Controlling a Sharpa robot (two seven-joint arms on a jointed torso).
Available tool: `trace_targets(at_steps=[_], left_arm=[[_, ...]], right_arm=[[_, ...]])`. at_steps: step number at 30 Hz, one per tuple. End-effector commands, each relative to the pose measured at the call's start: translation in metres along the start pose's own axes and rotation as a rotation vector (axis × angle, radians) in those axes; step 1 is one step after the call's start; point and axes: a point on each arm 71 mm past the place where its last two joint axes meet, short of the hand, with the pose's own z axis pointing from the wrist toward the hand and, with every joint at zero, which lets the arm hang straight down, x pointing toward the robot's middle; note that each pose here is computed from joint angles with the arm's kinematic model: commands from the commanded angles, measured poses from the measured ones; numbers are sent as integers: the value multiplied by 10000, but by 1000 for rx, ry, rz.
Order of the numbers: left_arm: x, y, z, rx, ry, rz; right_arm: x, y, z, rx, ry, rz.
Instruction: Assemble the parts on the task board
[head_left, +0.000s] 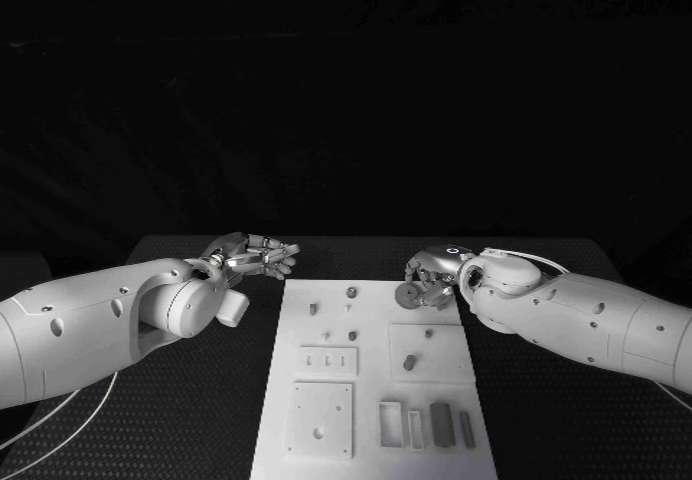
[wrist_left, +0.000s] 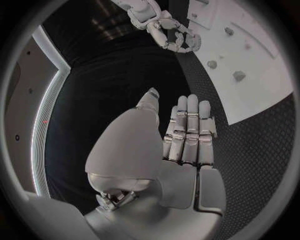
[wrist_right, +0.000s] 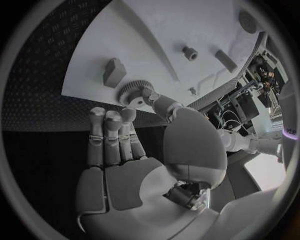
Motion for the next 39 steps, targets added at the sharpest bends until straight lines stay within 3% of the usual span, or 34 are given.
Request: trace_targets(at_steps=[1, 12, 32, 39], left_arm=[[20, -11, -1, 6, 18, 2], [16, -8, 0, 3, 21, 3], [10, -6, -8, 2, 20, 6], [15, -6, -8, 2, 21, 6]], right_arm=[[-22, 21, -3, -9, -48, -23], [-45, 60, -13, -21, -85, -13], [44, 6, -15, -5, 9, -18], [80, 10, -11, -9, 19, -6]])
